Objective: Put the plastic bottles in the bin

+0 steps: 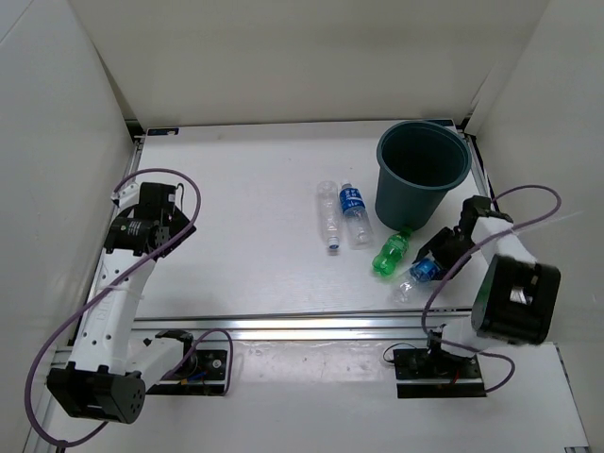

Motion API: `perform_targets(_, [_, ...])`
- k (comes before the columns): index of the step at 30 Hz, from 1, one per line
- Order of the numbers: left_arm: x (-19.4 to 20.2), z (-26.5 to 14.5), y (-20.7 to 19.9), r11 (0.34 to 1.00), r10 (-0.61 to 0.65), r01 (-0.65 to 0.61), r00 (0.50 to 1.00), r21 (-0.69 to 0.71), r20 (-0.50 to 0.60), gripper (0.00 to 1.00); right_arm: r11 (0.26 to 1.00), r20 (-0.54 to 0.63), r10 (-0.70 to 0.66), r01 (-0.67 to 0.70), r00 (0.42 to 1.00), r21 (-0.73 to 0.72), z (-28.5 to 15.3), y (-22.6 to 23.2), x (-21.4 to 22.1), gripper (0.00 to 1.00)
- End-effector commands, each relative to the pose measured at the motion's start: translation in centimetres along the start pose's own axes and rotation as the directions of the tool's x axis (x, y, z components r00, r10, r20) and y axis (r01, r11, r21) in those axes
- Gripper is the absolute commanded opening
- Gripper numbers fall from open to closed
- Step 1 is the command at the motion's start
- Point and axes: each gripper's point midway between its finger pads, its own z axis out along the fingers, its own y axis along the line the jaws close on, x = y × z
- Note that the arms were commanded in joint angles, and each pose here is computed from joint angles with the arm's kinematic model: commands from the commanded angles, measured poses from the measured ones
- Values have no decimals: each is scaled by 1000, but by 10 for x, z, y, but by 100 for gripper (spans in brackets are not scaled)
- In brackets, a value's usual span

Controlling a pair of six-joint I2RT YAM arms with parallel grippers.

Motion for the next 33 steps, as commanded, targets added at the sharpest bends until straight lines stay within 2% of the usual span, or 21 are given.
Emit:
perform_targets(1, [0,2,-5,1000,15,-15,1000,20,4,100,998,85,0,5,996,-65,-58,6,29,34])
perform_targets(4, [-2,4,-6,1000,10,-11,1000,20,17,100,984,307,-10,64,952,-166,-140,28,23,29])
perform_targets(5, [-4,4,-8,1000,5,-6,1000,27,24,100,960,483,-10,143,875,-239,-199,49,10,31])
perform_targets(6, [-3,6,-8,999,19,-20,1000,27,25,100,943,568,1,188,823,-274,-230,61,3,34])
perform_targets(8, [-1,11,-8,1000,24,-24,1000,20,18,100,917,692,12,268,722,-296,-285,80,-13,38])
perform_targets(9, [-2,11,-10,999,19,-20,1000,27,25,100,896,746,17,322,665,-307,-326,102,-28,38])
perform_targets(10, [-1,13,-10,999,20,-20,1000,26,24,100,889,775,-19,365,632,-277,-341,112,-39,37])
perform_targets(11, [-3,13,-12,999,15,-16,999,32,31,100,887,750,-50,375,659,-271,-333,129,-61,36])
perform_targets(12, [-1,16,-13,999,14,-15,999,33,32,100,884,759,-58,387,648,-263,-339,137,-72,30])
perform_targets(13, [1,19,-17,998,19,-21,1000,57,24,100,873,788,-49,409,614,-265,-357,149,-78,29])
perform_targets(14, [2,18,-19,998,20,-21,1000,65,17,100,888,773,-55,385,632,-252,-343,156,-100,29])
perform_targets(15, [4,20,-21,997,19,-20,1000,74,13,100,880,797,-47,403,603,-252,-346,167,-113,28])
perform_targets(16, [5,20,-22,996,29,-29,1000,81,7,100,889,790,-50,387,611,-243,-333,173,-131,28])
perform_targets(18, [9,18,-25,994,45,-45,999,99,-3,100,880,808,-45,406,587,-245,-334,188,-145,30])
perform_targets(22, [11,18,-23,994,55,-55,998,98,-3,100,878,762,-95,414,641,-239,-296,214,-165,34])
perform_targets(28, [18,22,-18,996,65,-62,997,67,-40,100,856,730,-199,479,653,-195,-251,245,-171,39])
perform_targets(29, [21,24,-17,997,63,-60,996,54,-55,100,851,731,-204,487,651,-196,-250,250,-171,52])
perform_targets(30, [19,22,-19,997,60,-57,997,59,-49,100,851,732,-204,487,651,-197,-249,252,-174,69])
perform_targets(31, [17,23,-21,997,61,-58,997,58,-51,100,852,731,-208,488,649,-191,-249,254,-172,100])
perform_targets(33, [13,21,-23,997,60,-57,997,59,-49,100,852,730,-209,487,650,-190,-251,254,-171,100])
